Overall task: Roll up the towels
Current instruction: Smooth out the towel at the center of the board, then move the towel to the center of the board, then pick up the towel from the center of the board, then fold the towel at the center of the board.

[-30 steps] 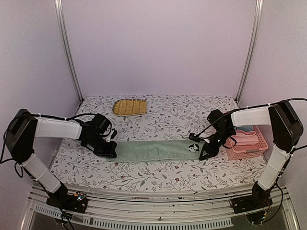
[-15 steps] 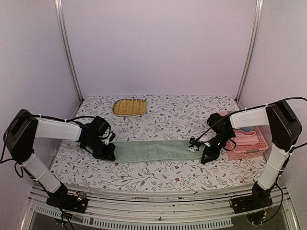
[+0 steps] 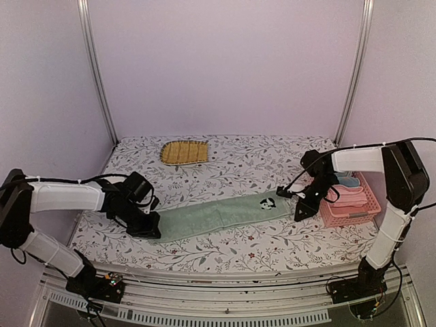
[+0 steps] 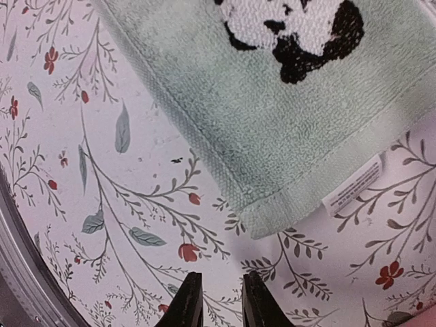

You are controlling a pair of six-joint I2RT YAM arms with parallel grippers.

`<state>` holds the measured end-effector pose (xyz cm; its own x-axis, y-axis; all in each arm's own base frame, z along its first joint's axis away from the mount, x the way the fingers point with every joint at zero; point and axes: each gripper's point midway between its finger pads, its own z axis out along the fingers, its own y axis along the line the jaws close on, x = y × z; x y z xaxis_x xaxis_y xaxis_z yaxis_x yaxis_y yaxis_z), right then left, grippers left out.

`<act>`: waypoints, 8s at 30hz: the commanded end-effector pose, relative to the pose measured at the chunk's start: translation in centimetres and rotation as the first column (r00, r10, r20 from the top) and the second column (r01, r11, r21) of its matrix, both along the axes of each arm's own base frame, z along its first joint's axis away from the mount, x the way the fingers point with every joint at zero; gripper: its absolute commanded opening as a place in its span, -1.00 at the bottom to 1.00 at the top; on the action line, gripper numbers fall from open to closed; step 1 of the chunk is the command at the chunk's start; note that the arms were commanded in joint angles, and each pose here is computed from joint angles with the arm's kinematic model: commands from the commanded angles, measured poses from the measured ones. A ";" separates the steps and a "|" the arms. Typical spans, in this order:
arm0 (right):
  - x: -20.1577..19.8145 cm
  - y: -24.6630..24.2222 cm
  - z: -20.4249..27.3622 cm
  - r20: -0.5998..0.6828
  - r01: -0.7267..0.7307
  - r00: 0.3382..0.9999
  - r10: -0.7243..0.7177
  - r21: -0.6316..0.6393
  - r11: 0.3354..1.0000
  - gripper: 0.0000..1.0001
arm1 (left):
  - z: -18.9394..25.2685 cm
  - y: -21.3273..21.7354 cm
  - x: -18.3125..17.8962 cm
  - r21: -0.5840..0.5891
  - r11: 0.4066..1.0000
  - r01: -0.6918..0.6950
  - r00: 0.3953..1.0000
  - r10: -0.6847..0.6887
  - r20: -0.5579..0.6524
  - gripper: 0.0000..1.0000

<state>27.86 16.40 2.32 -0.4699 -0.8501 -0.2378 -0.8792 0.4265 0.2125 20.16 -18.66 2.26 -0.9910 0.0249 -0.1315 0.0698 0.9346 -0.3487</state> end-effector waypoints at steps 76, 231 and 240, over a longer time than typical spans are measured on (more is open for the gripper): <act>15.2 2.0 -1.3 -0.018 0.401 0.916 -0.401 0.001 0.916 -0.26 | 1.8 -2.5 8.5 -0.104 0.995 -0.002 0.956 0.033 0.293 -1.00; 0.7 37.1 3.0 -0.554 0.276 0.831 0.054 0.494 0.825 -0.84 | -4.5 -2.6 5.5 -0.074 0.997 -0.005 0.993 0.013 0.115 -1.00; 0.2 37.0 5.4 -0.513 0.218 0.850 0.121 0.552 0.805 -0.19 | -4.2 -2.4 5.7 -0.067 0.998 -0.008 0.991 0.017 0.130 -1.00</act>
